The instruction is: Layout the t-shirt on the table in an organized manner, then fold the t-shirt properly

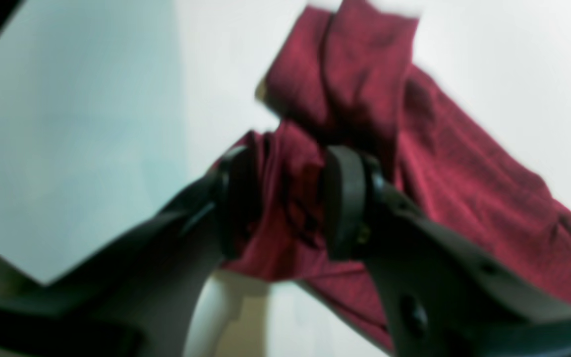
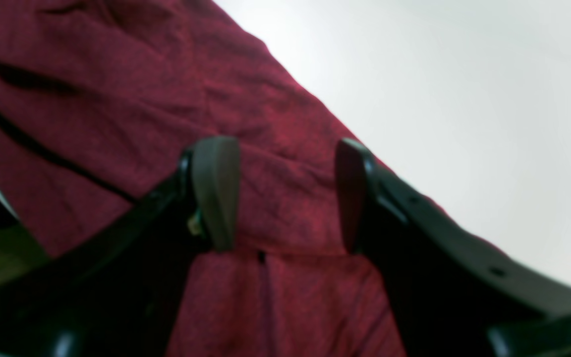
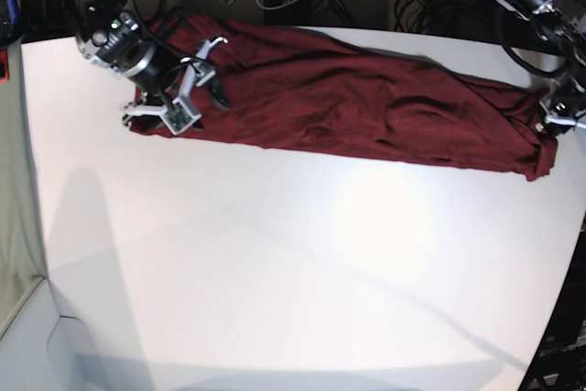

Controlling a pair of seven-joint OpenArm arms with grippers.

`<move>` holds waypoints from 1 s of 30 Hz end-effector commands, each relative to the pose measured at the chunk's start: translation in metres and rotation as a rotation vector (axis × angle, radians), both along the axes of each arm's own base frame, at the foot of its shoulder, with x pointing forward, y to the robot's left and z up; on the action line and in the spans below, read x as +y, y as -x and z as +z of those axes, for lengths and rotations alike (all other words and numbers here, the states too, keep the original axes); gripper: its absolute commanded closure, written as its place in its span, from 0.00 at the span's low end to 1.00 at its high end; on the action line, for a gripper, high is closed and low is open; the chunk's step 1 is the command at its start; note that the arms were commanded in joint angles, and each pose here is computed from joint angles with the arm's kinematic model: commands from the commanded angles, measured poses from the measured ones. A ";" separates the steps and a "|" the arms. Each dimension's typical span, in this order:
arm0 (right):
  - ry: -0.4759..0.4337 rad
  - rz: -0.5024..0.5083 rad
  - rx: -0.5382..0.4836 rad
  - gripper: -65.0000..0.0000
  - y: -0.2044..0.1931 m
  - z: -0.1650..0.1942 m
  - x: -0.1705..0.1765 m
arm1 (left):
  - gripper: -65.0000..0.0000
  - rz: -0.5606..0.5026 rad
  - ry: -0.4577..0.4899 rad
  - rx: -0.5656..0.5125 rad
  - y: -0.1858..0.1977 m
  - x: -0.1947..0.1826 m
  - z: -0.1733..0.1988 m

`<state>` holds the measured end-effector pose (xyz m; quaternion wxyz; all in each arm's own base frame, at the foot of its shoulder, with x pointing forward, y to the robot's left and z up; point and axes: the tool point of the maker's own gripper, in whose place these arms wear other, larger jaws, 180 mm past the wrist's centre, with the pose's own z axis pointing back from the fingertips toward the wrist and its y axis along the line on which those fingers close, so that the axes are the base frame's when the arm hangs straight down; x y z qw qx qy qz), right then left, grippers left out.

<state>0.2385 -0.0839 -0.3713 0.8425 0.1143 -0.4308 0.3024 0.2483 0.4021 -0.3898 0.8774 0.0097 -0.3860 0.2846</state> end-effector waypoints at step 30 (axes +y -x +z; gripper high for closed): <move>-0.031 0.007 -0.034 0.52 0.000 0.011 0.005 | 0.41 -0.199 -0.251 0.098 0.021 0.008 0.035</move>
